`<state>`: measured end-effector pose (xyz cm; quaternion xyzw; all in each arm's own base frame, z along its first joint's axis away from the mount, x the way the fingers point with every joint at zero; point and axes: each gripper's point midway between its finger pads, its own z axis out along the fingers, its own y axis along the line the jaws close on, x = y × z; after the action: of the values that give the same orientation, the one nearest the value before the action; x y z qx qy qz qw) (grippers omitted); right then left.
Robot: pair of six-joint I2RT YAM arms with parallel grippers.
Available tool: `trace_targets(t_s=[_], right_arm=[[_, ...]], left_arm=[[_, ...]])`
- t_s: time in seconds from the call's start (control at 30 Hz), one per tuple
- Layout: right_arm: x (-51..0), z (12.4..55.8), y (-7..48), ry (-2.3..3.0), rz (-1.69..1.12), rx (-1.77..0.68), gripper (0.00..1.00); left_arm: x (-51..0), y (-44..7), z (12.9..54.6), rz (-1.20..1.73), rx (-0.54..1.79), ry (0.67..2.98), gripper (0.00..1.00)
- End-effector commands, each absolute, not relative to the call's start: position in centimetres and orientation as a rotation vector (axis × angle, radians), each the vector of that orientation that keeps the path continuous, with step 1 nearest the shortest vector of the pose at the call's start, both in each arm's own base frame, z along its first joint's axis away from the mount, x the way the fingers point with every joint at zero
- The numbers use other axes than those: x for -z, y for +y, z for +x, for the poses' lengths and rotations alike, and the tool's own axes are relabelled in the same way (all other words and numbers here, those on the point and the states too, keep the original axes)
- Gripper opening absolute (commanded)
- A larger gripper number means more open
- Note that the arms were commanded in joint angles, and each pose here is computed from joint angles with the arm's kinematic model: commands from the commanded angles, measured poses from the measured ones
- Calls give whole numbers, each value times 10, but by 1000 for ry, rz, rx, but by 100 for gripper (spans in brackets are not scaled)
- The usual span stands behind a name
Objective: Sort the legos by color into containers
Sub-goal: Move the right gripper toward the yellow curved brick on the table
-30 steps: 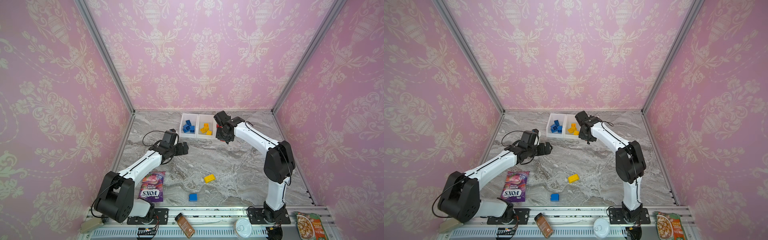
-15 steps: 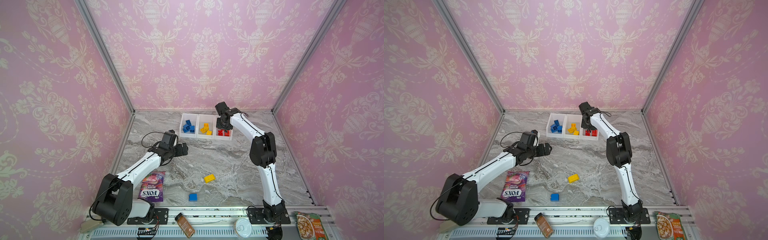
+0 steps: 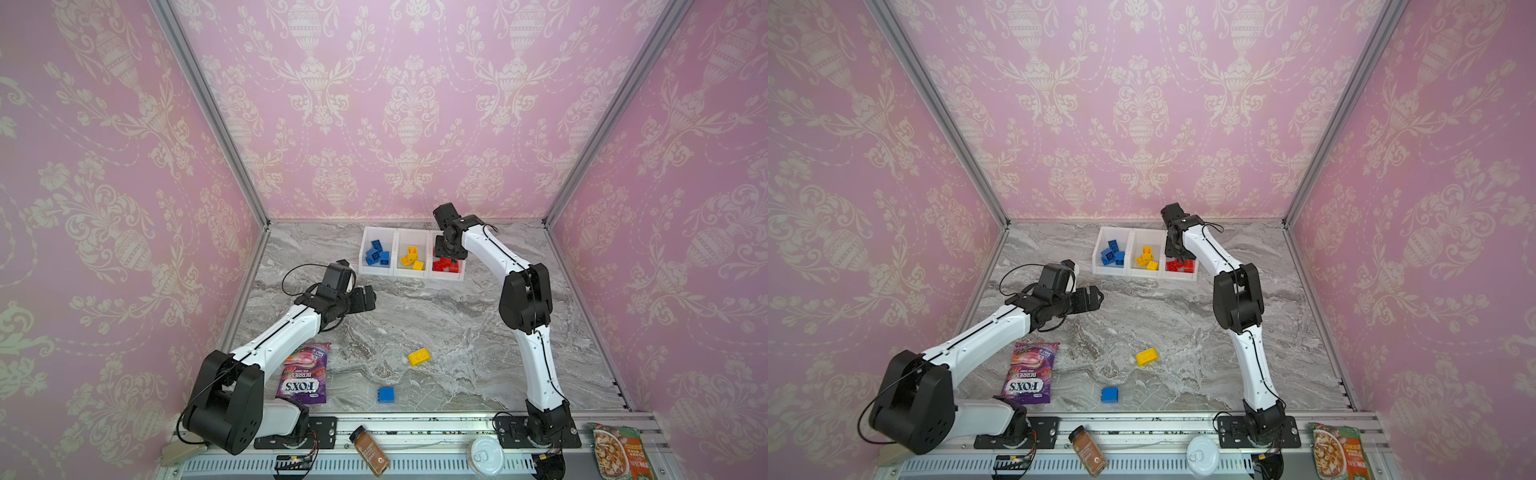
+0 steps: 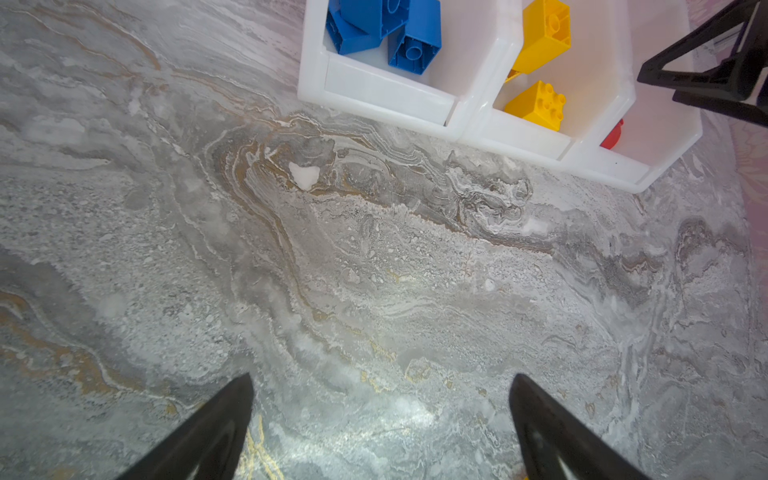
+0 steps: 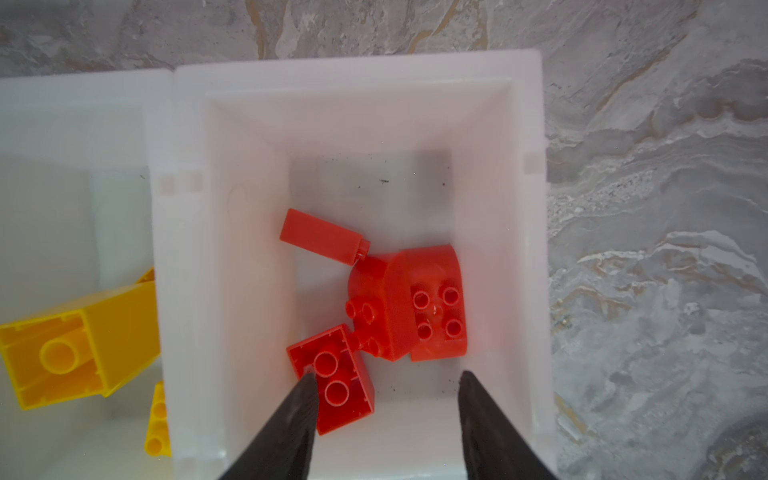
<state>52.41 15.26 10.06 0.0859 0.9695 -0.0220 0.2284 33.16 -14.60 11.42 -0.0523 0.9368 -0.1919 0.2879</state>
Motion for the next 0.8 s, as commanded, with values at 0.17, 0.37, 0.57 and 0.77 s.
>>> trace_targets(t_s=[0.17, 0.37, 0.57, 0.77], right_arm=[[-135, 488, 164, 2657, 112, -36, 59], [-144, 448, 174, 2682, -16, -89, 67], [-141, 392, 194, 2710, -302, -166, 78], [-140, 335, 218, 2631, -739, -269, 97]], left_arm=[[-115, -143, 327, -150, 507, 2514, 99], [-112, -144, 327, -145, 507, 2518, 99], [-112, -143, 326, -139, 501, 2518, 99], [-108, -141, 326, -133, 487, 2525, 99]])
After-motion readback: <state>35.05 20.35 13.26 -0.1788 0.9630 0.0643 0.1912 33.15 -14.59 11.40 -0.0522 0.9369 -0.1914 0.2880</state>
